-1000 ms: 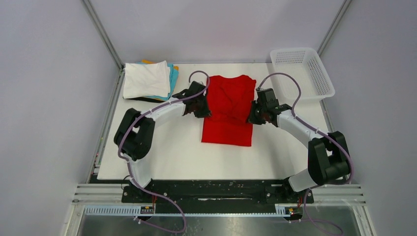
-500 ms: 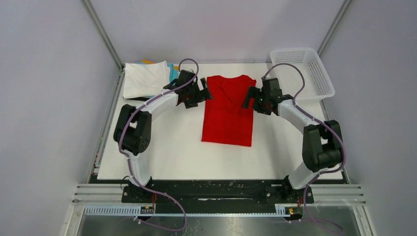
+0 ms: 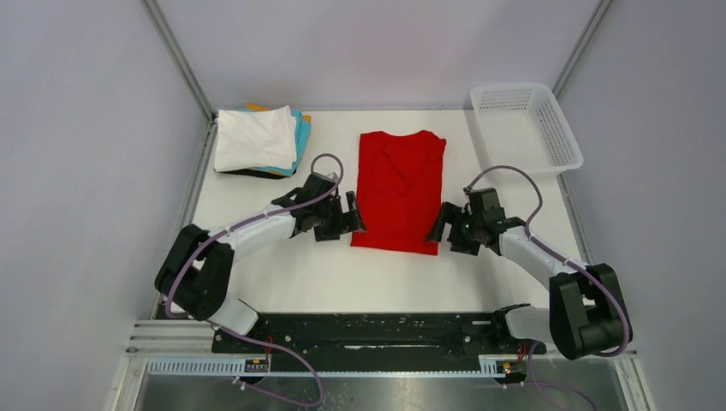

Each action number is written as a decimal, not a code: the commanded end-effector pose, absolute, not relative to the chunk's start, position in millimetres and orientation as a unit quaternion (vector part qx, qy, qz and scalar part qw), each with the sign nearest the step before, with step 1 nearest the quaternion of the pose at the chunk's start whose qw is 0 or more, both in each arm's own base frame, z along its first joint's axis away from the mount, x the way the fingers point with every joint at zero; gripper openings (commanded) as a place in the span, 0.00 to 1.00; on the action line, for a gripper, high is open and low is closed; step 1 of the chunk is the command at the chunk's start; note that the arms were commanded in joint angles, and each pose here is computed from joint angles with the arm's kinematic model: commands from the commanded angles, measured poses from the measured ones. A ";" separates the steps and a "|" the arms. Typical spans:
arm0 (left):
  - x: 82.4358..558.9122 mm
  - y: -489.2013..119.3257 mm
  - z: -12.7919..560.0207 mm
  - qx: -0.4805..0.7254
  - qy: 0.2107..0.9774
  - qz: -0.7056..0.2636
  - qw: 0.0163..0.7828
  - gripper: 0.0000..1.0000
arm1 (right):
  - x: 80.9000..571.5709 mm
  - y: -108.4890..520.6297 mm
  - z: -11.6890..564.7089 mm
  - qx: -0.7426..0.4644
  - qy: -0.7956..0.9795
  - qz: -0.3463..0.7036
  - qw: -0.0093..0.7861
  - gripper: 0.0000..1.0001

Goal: Fold and stack the t-shirts
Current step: Grab one side of the 2/3 rectangular tshirt with both arms, then fold the long partially folded tshirt into a neat square, then smooth out wrinkles on the folded tshirt, then put the neatly folded tshirt into the corner of the board with the left arm

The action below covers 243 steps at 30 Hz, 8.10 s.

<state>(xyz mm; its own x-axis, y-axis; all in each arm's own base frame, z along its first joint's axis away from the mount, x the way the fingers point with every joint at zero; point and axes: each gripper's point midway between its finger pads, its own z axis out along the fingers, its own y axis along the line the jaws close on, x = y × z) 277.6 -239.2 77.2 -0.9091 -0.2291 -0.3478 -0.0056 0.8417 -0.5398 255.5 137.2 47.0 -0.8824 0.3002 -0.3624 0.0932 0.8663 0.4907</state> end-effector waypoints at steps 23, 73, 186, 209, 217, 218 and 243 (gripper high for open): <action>265.1 -259.8 9.3 -0.073 0.951 -0.268 0.134 0.00 | 230.3 155.9 11.3 0.139 0.945 0.265 0.131 0.11; 295.1 -216.4 206.9 -0.119 0.882 -0.271 0.367 0.00 | 199.0 179.2 187.4 -0.001 0.902 0.397 0.168 0.00; 323.2 -279.7 -3.5 -0.046 0.985 -0.050 0.158 0.59 | 267.2 96.4 131.5 0.147 0.893 0.281 0.320 0.99; 414.0 -196.0 113.7 0.040 0.903 0.235 0.357 0.00 | 268.9 76.2 132.0 0.184 0.878 0.238 0.371 1.00; 476.6 -148.6 156.2 0.067 0.860 0.304 0.403 0.00 | 271.2 73.3 132.9 0.193 0.870 0.236 0.387 1.00; 483.8 -142.9 162.4 0.070 0.855 0.309 0.410 0.00 | 271.3 73.3 133.4 0.194 0.869 0.237 0.389 0.99; 568.5 -56.2 290.5 0.084 0.776 0.409 0.472 0.00 | 274.5 67.8 118.5 0.211 0.875 0.221 0.376 0.99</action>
<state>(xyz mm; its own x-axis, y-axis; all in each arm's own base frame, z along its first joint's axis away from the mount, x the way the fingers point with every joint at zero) 562.9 -61.1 236.5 -0.6030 0.5096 -0.6138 -0.1696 0.6699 0.7228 265.3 75.1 115.4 -0.6628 0.5227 -0.5361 0.1884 0.8094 0.5563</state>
